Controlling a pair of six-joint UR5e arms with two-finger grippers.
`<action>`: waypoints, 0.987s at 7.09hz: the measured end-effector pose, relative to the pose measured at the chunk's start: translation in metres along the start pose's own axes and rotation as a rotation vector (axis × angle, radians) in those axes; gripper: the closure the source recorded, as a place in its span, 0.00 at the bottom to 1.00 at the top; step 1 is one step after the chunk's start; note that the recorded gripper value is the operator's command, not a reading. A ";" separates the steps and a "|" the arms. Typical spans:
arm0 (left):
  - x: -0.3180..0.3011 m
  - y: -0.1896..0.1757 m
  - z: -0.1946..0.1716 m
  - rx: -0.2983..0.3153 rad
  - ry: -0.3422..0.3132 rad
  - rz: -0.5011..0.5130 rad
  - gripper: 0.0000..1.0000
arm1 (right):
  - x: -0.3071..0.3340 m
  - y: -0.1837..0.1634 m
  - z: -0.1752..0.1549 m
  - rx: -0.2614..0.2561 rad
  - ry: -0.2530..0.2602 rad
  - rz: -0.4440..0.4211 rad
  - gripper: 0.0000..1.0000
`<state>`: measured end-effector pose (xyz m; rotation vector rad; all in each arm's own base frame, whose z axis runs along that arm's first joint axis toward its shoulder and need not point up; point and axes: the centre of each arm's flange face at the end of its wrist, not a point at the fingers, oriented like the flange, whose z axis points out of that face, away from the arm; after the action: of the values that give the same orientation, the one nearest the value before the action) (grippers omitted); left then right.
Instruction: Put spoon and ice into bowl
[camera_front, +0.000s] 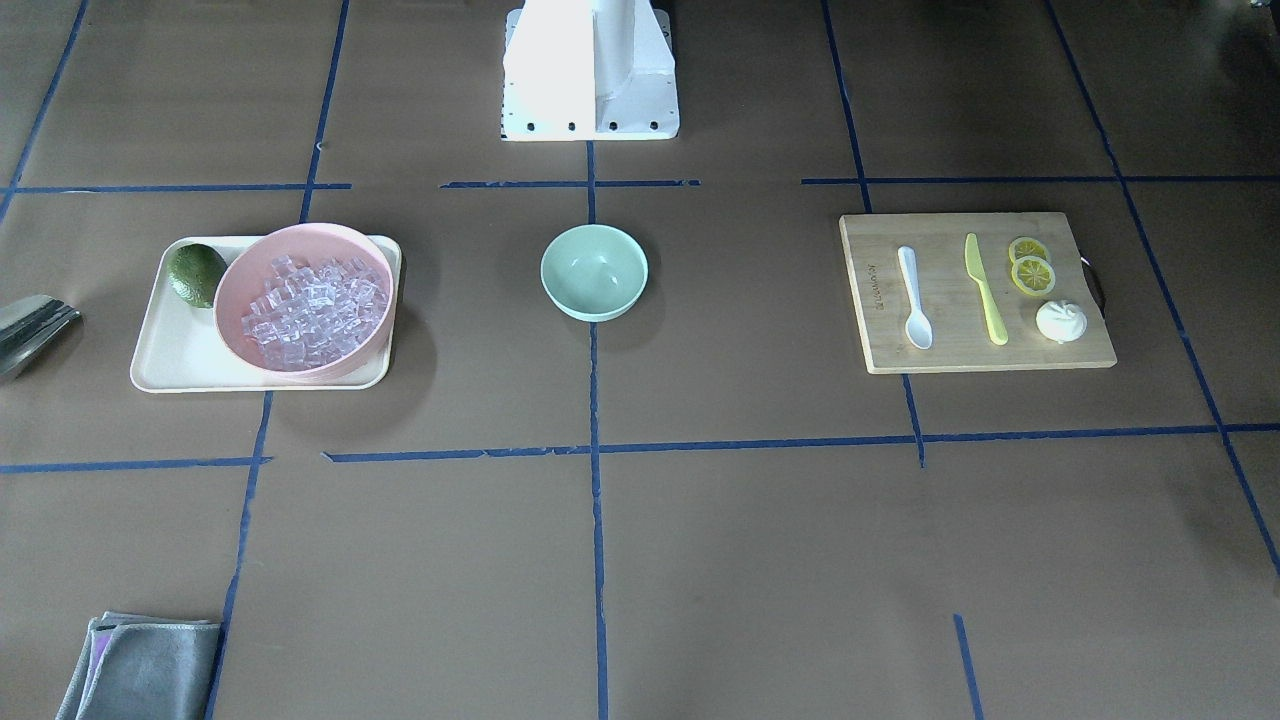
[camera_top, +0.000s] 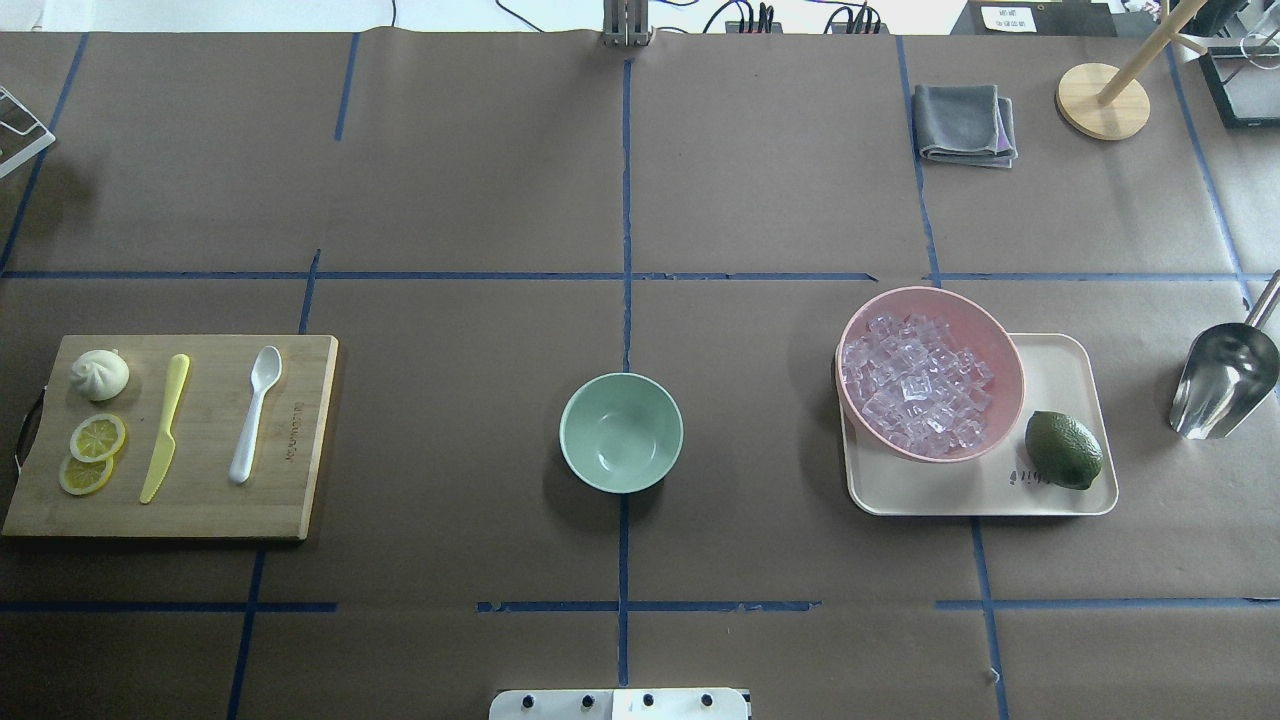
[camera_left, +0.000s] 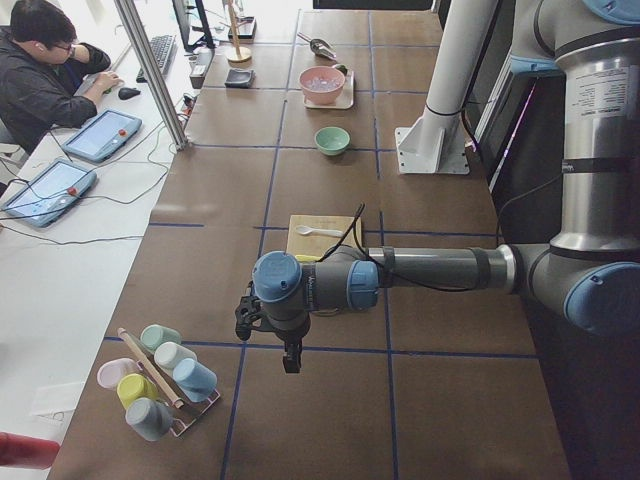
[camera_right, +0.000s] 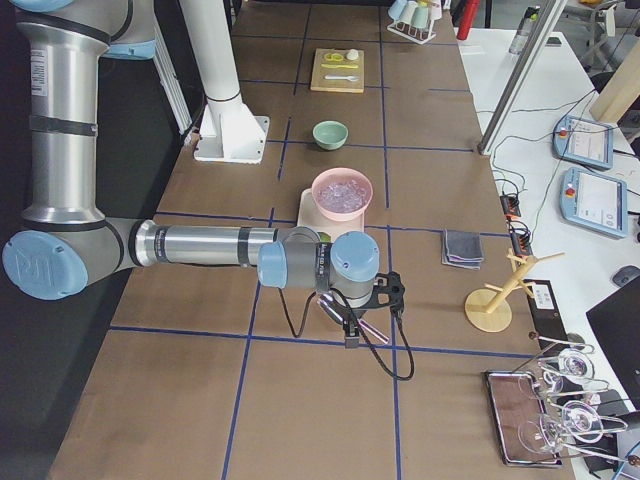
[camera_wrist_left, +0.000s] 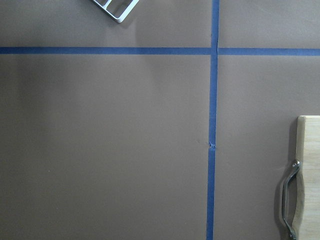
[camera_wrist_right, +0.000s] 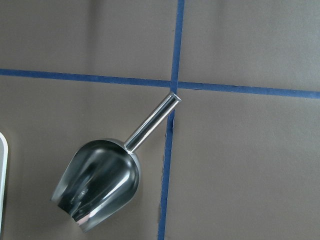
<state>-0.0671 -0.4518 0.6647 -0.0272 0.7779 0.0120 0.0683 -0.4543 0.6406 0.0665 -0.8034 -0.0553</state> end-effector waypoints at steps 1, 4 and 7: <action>0.010 -0.004 -0.010 0.018 -0.002 0.017 0.00 | -0.001 -0.001 -0.001 0.002 0.000 -0.002 0.00; 0.090 -0.010 -0.051 0.095 0.000 0.157 0.00 | -0.004 -0.004 -0.004 0.008 0.000 -0.007 0.00; 0.200 -0.028 -0.057 0.111 0.037 0.217 0.00 | -0.006 -0.005 -0.005 0.012 -0.008 -0.010 0.00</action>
<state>0.0357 -0.4811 0.4846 0.1631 0.8148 0.1749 0.0678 -0.4584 0.6322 0.0814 -0.8111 -0.0602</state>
